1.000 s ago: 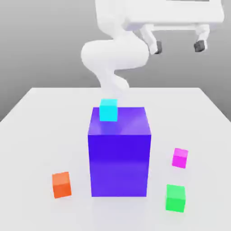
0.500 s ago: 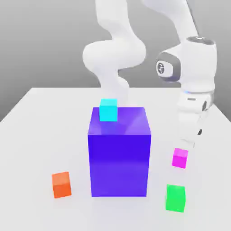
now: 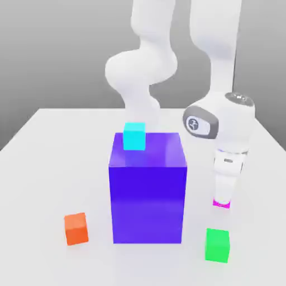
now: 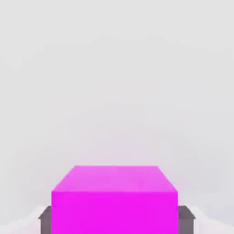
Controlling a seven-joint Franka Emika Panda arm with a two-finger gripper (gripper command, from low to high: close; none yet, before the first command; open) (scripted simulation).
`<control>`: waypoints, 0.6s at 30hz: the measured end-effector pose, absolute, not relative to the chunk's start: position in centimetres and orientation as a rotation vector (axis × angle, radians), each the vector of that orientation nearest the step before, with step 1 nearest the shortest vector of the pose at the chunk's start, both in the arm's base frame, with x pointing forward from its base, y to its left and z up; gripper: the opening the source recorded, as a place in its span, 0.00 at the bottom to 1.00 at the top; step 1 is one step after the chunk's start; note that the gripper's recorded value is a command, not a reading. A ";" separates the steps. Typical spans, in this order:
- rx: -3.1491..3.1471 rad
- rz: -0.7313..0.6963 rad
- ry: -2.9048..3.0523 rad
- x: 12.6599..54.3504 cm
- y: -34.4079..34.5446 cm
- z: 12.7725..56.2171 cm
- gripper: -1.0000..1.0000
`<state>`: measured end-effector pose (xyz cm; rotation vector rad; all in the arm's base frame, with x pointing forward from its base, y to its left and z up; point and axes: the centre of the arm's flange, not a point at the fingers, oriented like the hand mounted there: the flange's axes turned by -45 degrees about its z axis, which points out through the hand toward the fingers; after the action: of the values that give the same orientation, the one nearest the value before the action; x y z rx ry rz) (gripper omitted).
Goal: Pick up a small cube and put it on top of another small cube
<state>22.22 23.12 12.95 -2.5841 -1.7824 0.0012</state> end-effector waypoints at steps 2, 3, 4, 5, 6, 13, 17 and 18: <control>-2.585 0.001 -1.784 22.2 23.1 12.8 0.00; -2.583 0.000 -1.784 22.3 23.1 13.3 0.00; -2.582 -0.001 -1.783 22.4 23.2 13.9 0.00; -2.581 -0.001 -1.783 22.4 23.3 14.6 0.00; -2.581 -0.001 -1.784 22.5 23.3 15.3 0.00; -2.647 0.000 -1.698 24.1 22.7 19.5 0.00; -2.765 -0.002 -1.508 28.5 21.9 20.6 0.00; -2.792 -0.002 -1.459 29.5 21.6 20.9 0.00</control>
<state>29.55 21.62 20.91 -2.7924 -1.4587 -0.0021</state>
